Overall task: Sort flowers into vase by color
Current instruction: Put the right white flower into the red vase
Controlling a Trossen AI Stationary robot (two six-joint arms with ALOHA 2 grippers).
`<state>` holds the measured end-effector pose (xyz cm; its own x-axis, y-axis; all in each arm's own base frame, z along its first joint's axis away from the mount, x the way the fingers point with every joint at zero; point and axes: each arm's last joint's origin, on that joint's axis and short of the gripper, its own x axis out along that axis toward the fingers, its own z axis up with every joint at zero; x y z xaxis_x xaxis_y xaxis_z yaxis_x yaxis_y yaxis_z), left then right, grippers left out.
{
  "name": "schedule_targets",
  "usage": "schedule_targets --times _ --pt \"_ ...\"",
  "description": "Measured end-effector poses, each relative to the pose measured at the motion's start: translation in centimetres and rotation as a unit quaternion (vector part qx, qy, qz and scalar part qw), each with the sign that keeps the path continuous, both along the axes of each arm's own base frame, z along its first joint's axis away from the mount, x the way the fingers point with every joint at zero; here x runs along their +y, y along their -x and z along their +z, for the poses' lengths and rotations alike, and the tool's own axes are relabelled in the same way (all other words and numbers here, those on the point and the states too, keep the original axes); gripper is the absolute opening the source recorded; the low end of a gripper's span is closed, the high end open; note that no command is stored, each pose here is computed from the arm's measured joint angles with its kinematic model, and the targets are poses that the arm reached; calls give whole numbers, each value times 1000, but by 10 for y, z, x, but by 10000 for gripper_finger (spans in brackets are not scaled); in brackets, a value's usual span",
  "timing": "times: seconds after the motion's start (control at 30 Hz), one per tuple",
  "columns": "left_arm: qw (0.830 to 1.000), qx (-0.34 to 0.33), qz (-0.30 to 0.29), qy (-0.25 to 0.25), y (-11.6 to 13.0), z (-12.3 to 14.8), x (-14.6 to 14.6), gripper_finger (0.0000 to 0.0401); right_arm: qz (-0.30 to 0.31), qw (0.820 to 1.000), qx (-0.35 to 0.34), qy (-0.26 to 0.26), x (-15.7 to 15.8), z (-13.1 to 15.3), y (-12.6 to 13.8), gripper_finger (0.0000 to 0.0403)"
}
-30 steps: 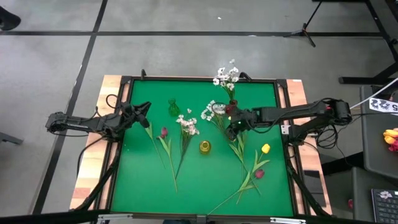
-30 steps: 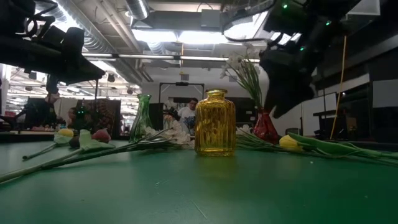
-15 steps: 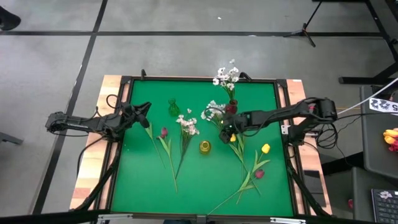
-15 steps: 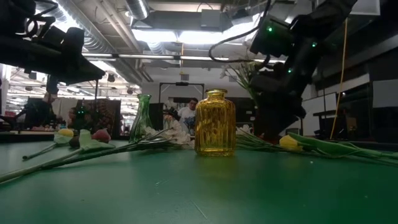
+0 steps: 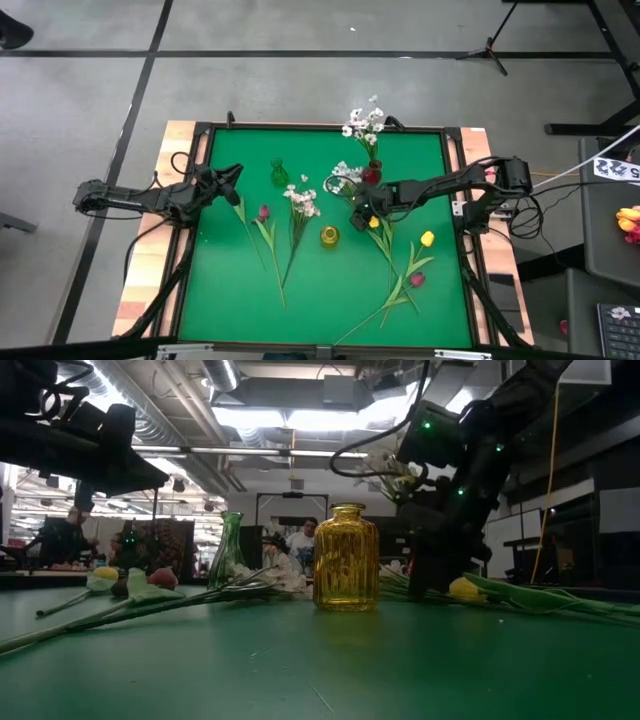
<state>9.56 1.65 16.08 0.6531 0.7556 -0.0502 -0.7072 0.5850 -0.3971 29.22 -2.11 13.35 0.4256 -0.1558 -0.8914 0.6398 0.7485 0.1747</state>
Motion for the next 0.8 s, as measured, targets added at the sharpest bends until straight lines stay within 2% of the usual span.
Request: schedule_targets --times 0.23,0.3,0.47,0.63,0.8 --pt "1000 0 0 0 0 0 0 61 1 1000 7 0 0 -1 1 53" --pt "1000 0 0 0 0 0 0 61 4 1000 5 -2 0 -1 1 18" --pt "1000 1 0 -1 0 0 0 61 5 1000 3 -5 0 -1 0 26" --pt "1000 1 0 -1 0 0 0 61 10 1000 -13 -2 0 1 -2 10" --pt "1000 1 0 -1 0 0 0 61 23 999 -28 23 -1 12 -12 11"
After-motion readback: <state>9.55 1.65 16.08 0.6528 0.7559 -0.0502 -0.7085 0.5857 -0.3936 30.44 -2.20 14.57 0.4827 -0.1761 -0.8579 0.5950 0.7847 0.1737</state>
